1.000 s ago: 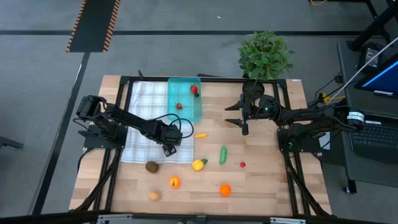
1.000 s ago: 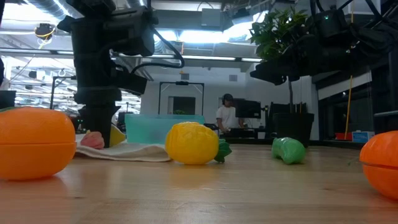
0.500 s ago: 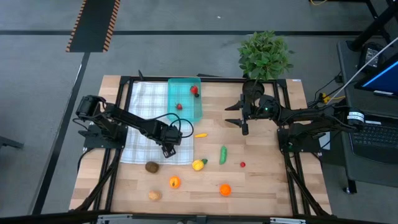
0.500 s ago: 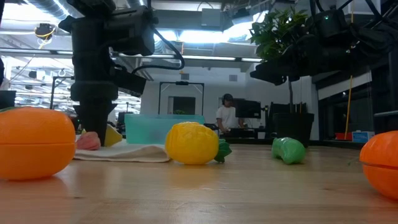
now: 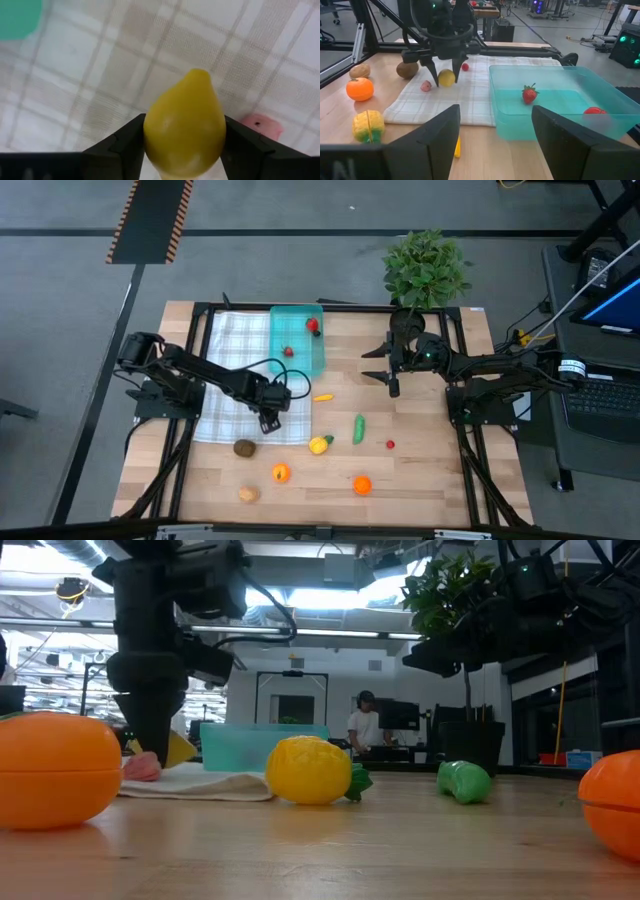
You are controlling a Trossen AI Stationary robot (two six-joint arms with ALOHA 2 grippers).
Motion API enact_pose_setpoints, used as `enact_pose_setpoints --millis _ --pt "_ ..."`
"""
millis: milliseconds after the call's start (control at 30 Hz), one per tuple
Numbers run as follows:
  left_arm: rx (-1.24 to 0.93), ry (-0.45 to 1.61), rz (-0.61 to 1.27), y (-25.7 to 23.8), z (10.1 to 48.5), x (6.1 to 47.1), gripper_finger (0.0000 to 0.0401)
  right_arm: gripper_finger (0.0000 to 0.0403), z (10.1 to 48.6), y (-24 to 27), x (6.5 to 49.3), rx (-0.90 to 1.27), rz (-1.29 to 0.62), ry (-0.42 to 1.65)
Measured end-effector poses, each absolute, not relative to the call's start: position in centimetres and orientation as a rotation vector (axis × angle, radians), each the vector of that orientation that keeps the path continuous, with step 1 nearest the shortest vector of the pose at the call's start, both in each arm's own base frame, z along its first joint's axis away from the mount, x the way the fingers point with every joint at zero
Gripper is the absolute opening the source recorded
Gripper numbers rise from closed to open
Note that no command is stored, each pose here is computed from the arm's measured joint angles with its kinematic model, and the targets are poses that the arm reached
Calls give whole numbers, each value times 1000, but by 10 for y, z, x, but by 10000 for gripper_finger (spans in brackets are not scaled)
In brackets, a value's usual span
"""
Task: Pick and placing Produce into tupperware
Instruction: Put the yellow lemon into the blue bin
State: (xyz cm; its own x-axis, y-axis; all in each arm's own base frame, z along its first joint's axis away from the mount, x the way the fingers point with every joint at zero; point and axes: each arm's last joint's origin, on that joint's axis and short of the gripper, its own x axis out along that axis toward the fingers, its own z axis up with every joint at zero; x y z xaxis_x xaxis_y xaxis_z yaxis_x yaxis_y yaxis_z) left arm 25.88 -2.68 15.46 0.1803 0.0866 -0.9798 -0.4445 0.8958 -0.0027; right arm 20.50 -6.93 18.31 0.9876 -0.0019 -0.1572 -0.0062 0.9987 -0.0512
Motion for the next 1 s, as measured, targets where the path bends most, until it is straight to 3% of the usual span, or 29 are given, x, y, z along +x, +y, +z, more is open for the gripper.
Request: enact_pose_setpoints --millis 433,633,1000 --pt "-149 1178 366 -7 193 249 200 249 183 -69 205 -50 2 161" --pt "-101 998 333 -2 217 238 200 249 183 -69 205 -47 2 160" --pt "-95 585 288 3 207 202 200 249 183 -69 205 -46 2 161"
